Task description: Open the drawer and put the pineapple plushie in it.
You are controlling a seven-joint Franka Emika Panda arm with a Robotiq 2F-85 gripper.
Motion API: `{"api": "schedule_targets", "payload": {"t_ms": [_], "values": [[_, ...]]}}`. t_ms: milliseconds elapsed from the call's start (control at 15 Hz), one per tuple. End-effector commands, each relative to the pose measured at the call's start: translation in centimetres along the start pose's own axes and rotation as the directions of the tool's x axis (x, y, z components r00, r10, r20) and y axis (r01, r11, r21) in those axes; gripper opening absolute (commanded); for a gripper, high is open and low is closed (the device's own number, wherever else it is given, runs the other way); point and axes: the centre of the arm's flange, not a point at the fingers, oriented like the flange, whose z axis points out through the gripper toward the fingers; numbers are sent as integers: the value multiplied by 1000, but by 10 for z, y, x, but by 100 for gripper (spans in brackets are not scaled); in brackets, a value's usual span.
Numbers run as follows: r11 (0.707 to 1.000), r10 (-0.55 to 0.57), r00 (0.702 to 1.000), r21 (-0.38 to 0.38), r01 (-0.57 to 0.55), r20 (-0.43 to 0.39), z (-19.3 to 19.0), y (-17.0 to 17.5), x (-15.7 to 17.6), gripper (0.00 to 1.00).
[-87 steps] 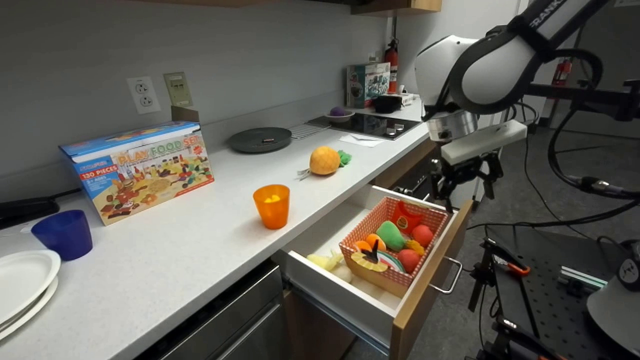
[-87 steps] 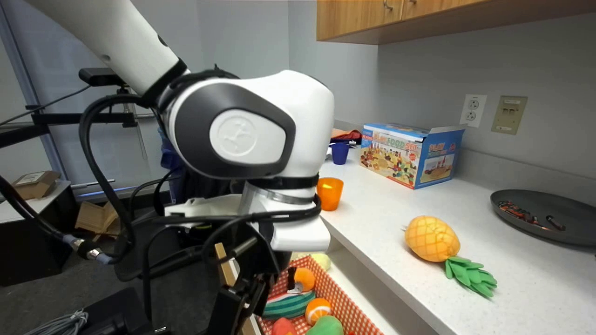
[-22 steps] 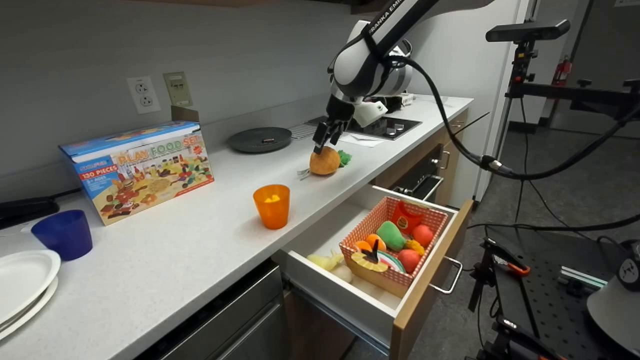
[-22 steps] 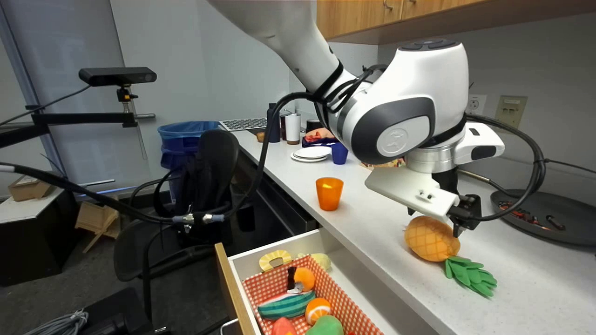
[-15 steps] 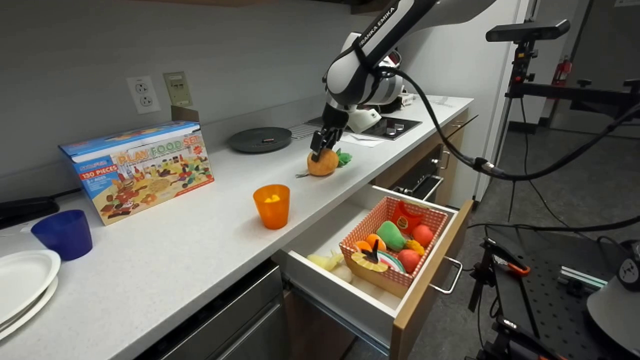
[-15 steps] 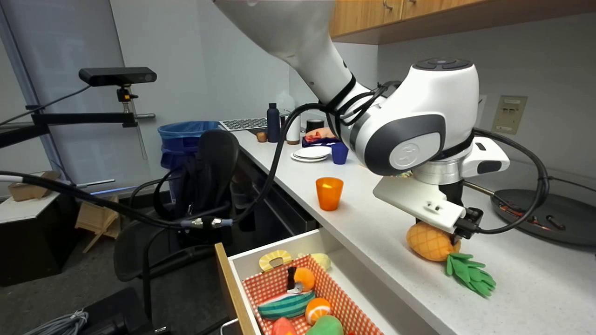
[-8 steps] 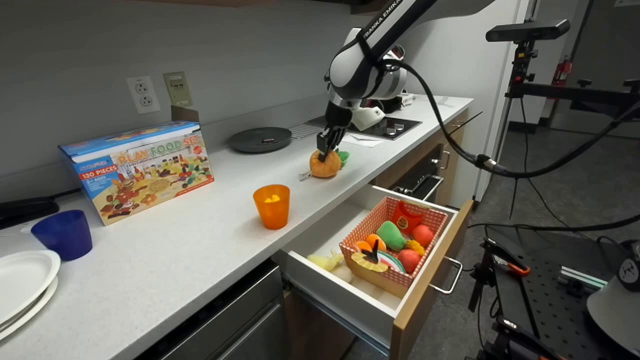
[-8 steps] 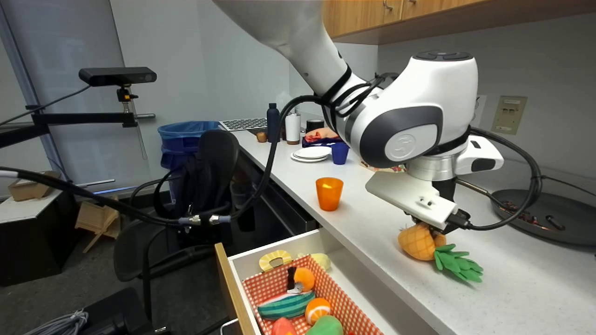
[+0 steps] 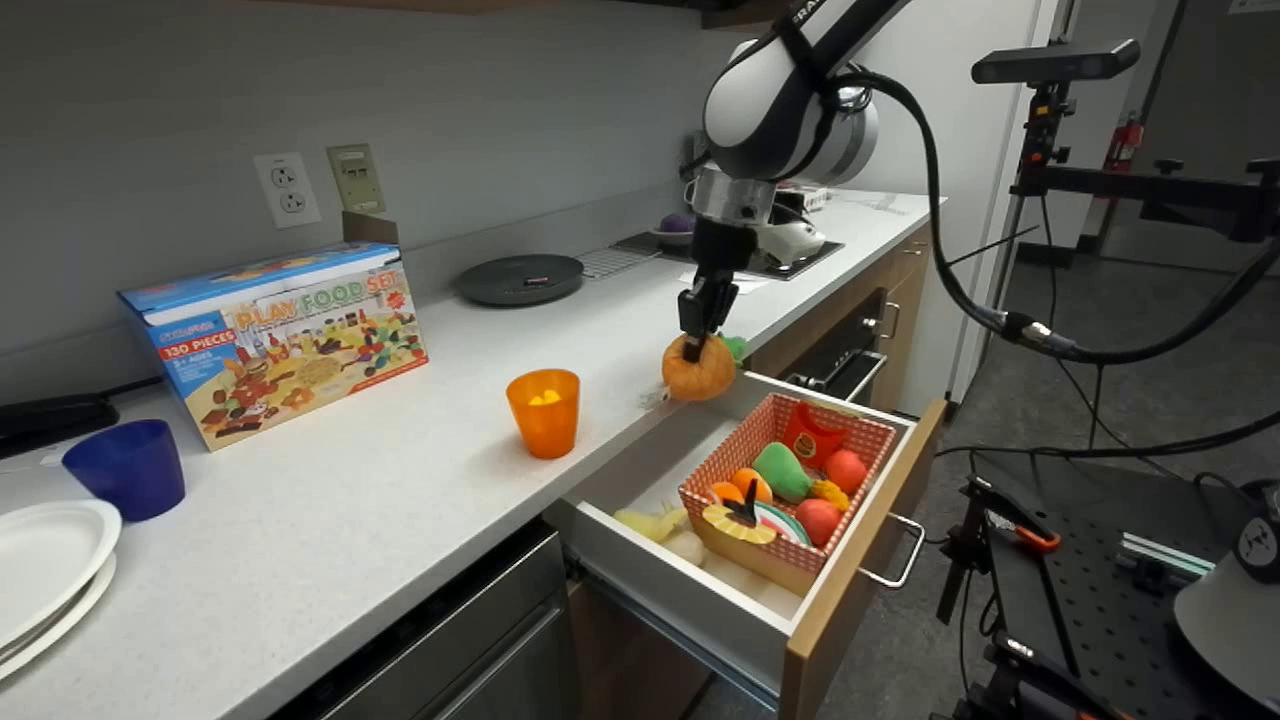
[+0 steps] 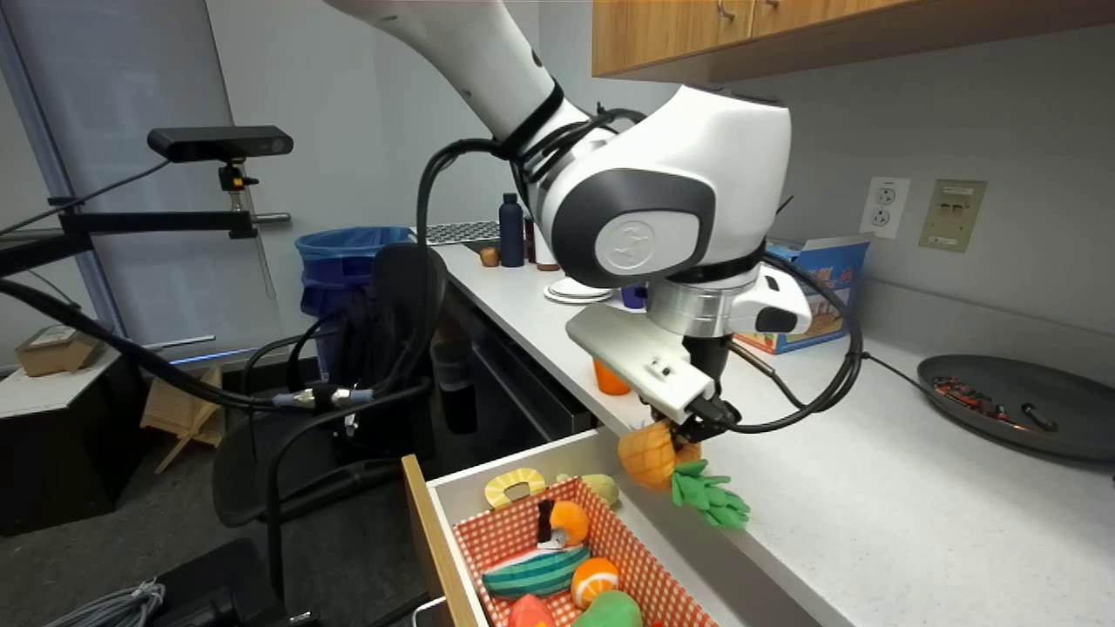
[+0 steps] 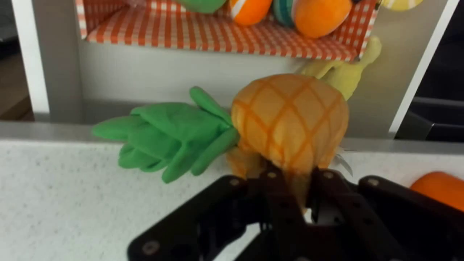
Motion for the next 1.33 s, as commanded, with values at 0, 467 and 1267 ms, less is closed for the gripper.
{"api": "schedule_targets", "payload": {"t_ms": [0,467,1267], "values": [[999,24,997,42,-27,71,0,-13,-57,4],[995,85,985,42,-92,151,40,0,-107,4],[995,69,996,-78,-65,59,66,20,-94,49]]}}
